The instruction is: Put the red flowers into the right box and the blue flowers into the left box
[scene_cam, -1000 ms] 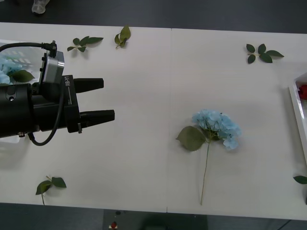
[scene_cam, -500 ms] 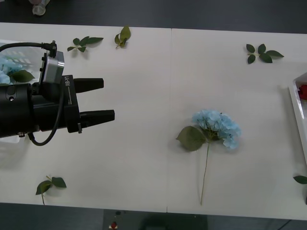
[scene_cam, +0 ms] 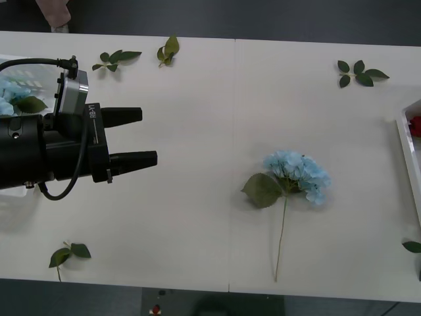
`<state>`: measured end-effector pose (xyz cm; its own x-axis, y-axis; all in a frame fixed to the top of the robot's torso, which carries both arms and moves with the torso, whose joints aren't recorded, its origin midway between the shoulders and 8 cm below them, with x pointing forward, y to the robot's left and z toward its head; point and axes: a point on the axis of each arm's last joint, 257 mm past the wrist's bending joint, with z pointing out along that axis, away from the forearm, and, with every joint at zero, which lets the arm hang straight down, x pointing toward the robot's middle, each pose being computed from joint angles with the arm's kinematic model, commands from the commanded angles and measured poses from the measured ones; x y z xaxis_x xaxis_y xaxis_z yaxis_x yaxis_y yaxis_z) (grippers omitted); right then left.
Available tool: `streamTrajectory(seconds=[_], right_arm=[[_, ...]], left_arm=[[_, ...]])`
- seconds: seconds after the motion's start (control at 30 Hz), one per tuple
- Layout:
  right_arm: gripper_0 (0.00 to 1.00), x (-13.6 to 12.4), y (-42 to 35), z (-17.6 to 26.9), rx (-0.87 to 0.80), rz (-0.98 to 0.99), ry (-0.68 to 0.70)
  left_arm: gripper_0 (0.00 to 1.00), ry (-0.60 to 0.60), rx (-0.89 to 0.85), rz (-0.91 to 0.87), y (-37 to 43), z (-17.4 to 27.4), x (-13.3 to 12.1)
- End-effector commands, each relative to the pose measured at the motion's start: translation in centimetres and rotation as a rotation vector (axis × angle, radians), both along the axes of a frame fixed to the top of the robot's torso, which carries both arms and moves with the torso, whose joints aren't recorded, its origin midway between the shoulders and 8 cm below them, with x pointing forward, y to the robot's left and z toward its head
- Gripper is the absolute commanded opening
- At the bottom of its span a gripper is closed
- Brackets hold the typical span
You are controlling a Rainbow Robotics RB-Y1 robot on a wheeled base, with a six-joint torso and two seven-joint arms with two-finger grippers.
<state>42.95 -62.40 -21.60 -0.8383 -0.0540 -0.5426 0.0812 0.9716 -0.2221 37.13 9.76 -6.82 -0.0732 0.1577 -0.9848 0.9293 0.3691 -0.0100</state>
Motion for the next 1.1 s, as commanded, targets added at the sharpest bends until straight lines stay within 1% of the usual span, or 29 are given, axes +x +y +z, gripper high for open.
streamTrajectory(seconds=[0.03, 0.17, 0.23, 0.27, 0.33, 0.37, 0.4, 0.43, 0.63, 0.9, 0.97, 1.1], right_arm=[[0.00, 1.6, -1.1, 0.1, -0.052, 0.035, -0.034], [0.00, 2.1, -1.5, -1.2, -0.064, 0.032, -0.045], [0.03, 2.2, -1.5, -1.2, -0.066, 0.036, -0.048], [0.11, 2.2, -1.4, -1.2, -0.063, 0.040, -0.048], [0.66, 2.3, -1.2, -1.2, -0.056, 0.047, -0.053], [0.83, 2.4, -1.0, -1.2, -0.053, 0.050, -0.056], [0.93, 2.4, -1.0, -1.1, -0.049, 0.053, -0.059], [1.00, 2.6, -0.8, -0.9, -0.051, 0.061, -0.064], [1.00, 2.9, 0.7, 0.8, -0.007, 0.105, -0.083], [1.00, 2.8, 4.5, 4.7, 0.038, 0.193, -0.047], [1.00, 2.8, 5.7, 5.3, 0.066, 0.211, -0.031], [1.00, 3.2, 9.4, 6.5, 0.184, 0.223, -0.011]], left_arm=[[1.00, -0.095, 0.045, -0.029, -0.2, 1.1, -0.6], [1.00, -0.095, 0.045, -0.029, -0.2, 1.1, -0.6], [1.00, -0.095, 0.045, -0.029, -0.2, 1.1, -0.6], [1.00, -0.095, 0.045, -0.029, -0.2, 1.1, -0.6], [1.00, -0.095, 0.045, -0.029, -0.2, 1.1, -0.6], [1.00, -0.095, 0.045, -0.029, -0.2, 1.1, -0.6], [1.00, -0.095, 0.045, -0.029, -0.2, 1.1, -0.6], [1.00, -0.095, 0.045, -0.029, -0.2, 1.1, -0.6], [1.00, -0.095, 0.045, -0.029, -0.2, 1.1, -0.6], [1.00, -0.095, 0.045, -0.029, -0.2, 1.1, -0.6], [1.00, -0.095, 0.045, -0.029, -0.2, 1.1, -0.6], [1.00, -0.095, 0.045, -0.029, -0.2, 1.1, -0.6]])
